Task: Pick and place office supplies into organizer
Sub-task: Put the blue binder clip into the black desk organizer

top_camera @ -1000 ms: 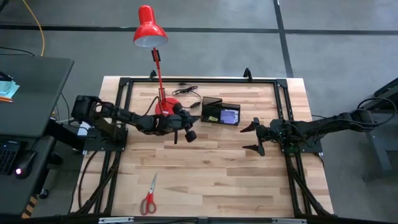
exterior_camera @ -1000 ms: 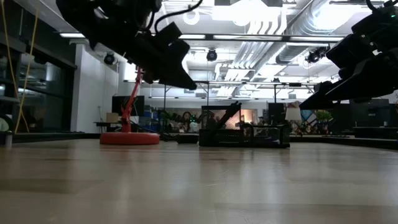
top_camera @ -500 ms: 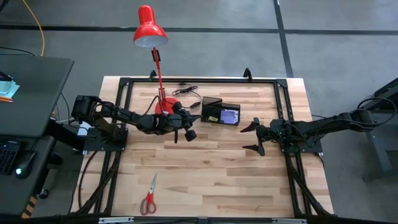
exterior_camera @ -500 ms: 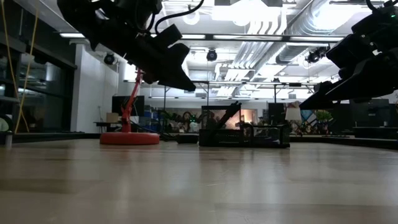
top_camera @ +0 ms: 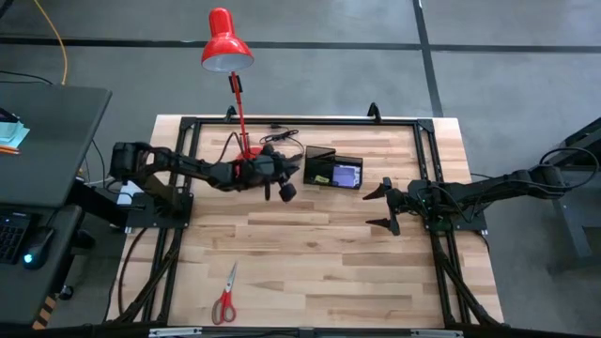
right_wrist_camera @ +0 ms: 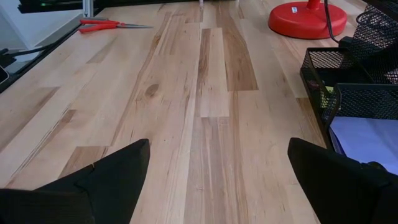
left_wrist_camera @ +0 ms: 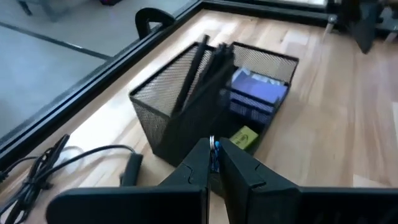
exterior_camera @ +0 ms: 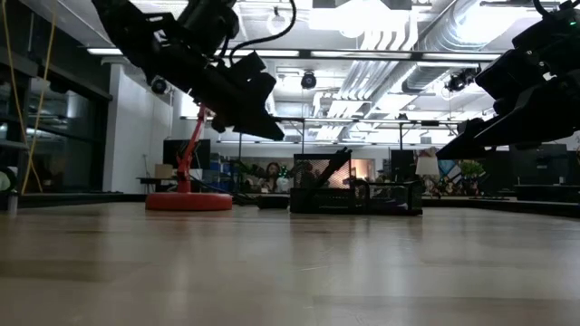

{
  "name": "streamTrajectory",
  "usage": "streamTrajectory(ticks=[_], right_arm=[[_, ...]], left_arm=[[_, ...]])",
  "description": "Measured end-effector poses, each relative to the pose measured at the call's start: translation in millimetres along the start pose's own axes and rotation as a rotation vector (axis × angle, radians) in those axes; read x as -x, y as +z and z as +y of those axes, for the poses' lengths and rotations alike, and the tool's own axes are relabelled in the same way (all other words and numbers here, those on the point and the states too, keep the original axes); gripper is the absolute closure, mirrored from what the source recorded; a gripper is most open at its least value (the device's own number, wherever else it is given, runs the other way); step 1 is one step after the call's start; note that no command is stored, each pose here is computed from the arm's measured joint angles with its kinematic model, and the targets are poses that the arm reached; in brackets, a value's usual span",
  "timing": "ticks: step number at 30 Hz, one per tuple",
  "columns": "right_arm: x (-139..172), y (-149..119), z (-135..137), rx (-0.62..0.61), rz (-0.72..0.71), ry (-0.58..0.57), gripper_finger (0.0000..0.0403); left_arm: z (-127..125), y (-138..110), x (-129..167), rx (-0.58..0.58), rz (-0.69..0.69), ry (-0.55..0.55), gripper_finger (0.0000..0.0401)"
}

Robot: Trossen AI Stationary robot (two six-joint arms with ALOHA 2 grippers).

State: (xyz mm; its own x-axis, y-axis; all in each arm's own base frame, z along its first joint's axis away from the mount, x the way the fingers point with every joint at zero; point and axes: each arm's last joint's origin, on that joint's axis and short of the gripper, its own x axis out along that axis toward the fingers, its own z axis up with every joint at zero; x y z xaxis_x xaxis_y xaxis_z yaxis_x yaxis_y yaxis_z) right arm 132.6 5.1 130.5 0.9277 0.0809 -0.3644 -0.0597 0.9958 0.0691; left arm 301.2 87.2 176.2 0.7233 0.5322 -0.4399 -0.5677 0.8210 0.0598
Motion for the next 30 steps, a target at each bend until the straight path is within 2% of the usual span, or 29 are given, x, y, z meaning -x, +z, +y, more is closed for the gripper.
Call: streamTrajectory(ticks=[7,18,30], right_arm=[[0.0,0.0,0.0,0.0,0.0,0.0,0.0025],[0.0,0.0,-0.1,0.0,0.0,0.0,0.0025],[0.0,-0.1,0.0,0.0,0.001,0.0,0.0025]], left_arm=[[7.9,8.9,-6.9,0.044,-0.081,-0.161,0.0394],[-2.4,1.9,-43.1,-0.021,-0.023,-0.143,0.0394],[-3.6,2.5,-49.1,-0.027,-0.013,-0.135,0.0394]])
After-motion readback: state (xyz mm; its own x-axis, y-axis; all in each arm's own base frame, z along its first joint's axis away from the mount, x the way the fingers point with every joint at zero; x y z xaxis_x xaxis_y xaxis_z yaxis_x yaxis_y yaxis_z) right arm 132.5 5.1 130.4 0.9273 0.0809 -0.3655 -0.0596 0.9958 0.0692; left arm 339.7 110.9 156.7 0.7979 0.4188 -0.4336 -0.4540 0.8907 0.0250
